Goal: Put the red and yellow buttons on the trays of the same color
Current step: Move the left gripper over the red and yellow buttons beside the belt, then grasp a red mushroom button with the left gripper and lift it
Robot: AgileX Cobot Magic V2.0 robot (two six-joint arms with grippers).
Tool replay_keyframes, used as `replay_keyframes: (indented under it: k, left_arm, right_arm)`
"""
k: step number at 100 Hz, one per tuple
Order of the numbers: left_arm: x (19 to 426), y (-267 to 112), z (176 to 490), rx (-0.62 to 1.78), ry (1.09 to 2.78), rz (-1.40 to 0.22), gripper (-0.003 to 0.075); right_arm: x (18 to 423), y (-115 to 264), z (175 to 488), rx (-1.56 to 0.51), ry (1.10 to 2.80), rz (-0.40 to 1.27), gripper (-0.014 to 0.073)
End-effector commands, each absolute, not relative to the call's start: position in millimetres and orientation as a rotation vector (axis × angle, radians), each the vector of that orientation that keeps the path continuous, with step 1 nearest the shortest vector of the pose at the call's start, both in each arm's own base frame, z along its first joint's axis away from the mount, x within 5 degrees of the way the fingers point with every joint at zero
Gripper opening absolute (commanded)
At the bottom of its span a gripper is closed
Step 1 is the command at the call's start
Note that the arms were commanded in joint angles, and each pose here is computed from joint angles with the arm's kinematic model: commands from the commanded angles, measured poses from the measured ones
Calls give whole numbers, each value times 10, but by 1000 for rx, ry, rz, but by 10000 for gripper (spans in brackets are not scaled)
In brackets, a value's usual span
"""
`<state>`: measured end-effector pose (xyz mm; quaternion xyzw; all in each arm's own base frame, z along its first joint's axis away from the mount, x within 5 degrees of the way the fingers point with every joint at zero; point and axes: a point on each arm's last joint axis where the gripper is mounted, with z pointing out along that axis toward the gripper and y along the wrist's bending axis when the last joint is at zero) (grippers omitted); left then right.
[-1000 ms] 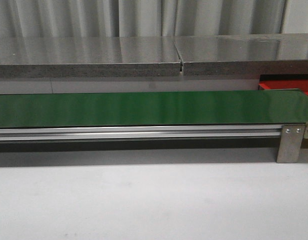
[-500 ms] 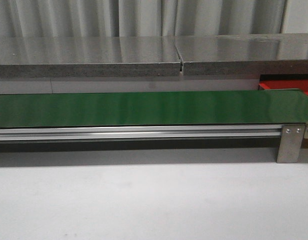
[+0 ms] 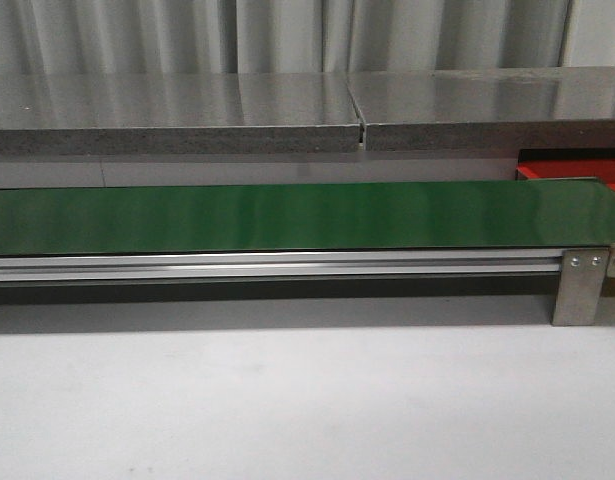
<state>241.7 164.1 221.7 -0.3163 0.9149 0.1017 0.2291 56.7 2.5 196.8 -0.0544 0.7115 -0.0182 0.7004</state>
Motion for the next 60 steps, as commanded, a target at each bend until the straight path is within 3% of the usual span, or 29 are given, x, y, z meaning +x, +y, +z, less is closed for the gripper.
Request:
replay_keyframes:
  k: [1,60]
  left_arm:
    - [2519,1707,2350,-848,2418,295,622]
    - [2850,1900,2047,-877,2450,255,622]
  right_arm:
    - [548,34,2082,-132,1479,-43,-68]
    - [548,34,2082,-132,1479,-43,-68]
